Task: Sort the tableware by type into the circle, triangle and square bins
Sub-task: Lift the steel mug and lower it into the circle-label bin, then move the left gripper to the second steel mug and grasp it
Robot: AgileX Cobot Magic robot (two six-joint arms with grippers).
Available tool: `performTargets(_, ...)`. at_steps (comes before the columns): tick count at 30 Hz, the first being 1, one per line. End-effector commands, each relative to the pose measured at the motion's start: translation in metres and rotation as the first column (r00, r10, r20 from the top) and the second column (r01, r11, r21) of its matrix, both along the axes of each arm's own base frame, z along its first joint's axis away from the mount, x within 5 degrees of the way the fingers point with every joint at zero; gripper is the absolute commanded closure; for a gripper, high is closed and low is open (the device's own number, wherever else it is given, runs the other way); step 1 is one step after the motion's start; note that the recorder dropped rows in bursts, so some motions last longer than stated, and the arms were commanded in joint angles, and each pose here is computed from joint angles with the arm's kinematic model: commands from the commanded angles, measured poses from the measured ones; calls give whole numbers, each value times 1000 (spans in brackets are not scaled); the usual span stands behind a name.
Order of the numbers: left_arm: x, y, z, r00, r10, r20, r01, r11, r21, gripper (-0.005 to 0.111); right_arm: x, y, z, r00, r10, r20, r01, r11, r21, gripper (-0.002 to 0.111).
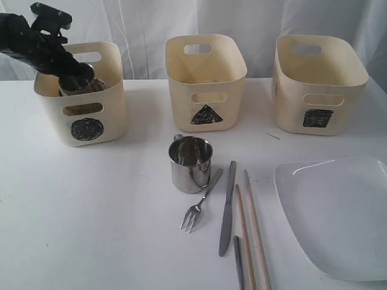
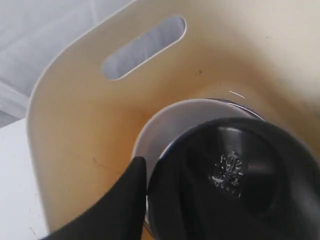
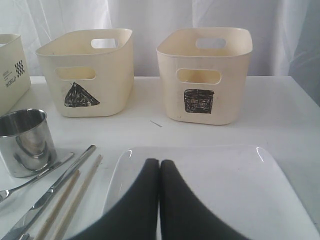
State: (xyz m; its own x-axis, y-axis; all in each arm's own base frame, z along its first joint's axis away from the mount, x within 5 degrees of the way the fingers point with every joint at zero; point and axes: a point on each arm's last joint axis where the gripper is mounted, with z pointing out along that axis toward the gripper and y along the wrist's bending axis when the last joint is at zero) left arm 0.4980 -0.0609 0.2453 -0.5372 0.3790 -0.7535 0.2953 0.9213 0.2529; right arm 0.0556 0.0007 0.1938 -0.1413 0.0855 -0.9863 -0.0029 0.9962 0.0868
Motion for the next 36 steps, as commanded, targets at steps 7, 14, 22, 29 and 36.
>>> performTargets(7, -30, 0, 79, 996, 27, 88, -16, 993, -120, 73, 0, 0, -1, 1000, 4, 6, -4, 1000, -2, 108)
performTargets(14, -95, -27, 126, 984, -165, -60, 153, 974, -168, 73, 0, 0, -1, 1000, 4, 6, -4, 1000, -2, 108)
performTargets(22, -165, -90, 84, 868, -417, -270, 352, 900, -257, 73, 0, 0, -1, 1000, 4, 6, -4, 1000, -2, 108)
performTargets(29, -167, -118, 43, 868, -419, -267, 347, 896, -277, 73, 0, 0, -1, 1000, 4, 7, -4, 1000, -2, 108)
performTargets(36, -153, -131, 10, 854, -398, -334, 263, 886, -382, 47, 0, 0, -1, 1000, 4, 7, -4, 1000, -2, 108)
